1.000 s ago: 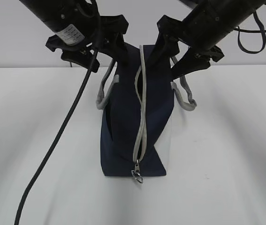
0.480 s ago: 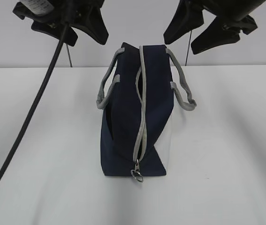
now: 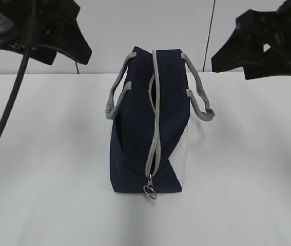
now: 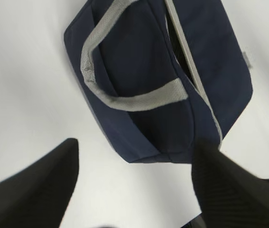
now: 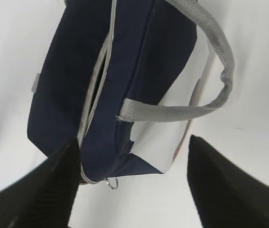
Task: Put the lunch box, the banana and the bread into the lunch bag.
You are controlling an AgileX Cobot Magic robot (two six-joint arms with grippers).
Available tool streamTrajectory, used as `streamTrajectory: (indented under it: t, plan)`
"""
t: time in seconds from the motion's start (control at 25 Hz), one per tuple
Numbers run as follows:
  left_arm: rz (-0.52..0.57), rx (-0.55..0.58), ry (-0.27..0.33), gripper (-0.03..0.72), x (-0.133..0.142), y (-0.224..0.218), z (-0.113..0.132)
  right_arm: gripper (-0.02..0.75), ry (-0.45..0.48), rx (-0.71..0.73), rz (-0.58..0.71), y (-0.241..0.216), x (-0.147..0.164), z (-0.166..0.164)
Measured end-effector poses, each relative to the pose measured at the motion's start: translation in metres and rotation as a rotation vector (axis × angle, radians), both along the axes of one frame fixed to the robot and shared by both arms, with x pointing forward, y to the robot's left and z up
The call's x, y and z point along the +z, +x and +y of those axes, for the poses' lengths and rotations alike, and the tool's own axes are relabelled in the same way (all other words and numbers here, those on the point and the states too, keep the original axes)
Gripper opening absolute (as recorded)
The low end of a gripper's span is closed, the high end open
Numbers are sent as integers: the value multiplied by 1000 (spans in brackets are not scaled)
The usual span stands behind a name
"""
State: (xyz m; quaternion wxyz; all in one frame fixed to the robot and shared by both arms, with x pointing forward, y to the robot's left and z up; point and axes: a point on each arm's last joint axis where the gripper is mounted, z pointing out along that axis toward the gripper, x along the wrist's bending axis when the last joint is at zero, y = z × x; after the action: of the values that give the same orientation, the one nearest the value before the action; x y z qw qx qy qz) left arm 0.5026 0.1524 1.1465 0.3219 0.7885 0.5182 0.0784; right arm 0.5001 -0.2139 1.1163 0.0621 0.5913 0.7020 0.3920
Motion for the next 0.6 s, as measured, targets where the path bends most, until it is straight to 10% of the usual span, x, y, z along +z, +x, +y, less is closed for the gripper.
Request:
streamTrajectory:
  t: [0.6]
  plan:
    - [-36,20,8,498,-24,-57,31,535,-26,202,-13,-59,-87,-3]
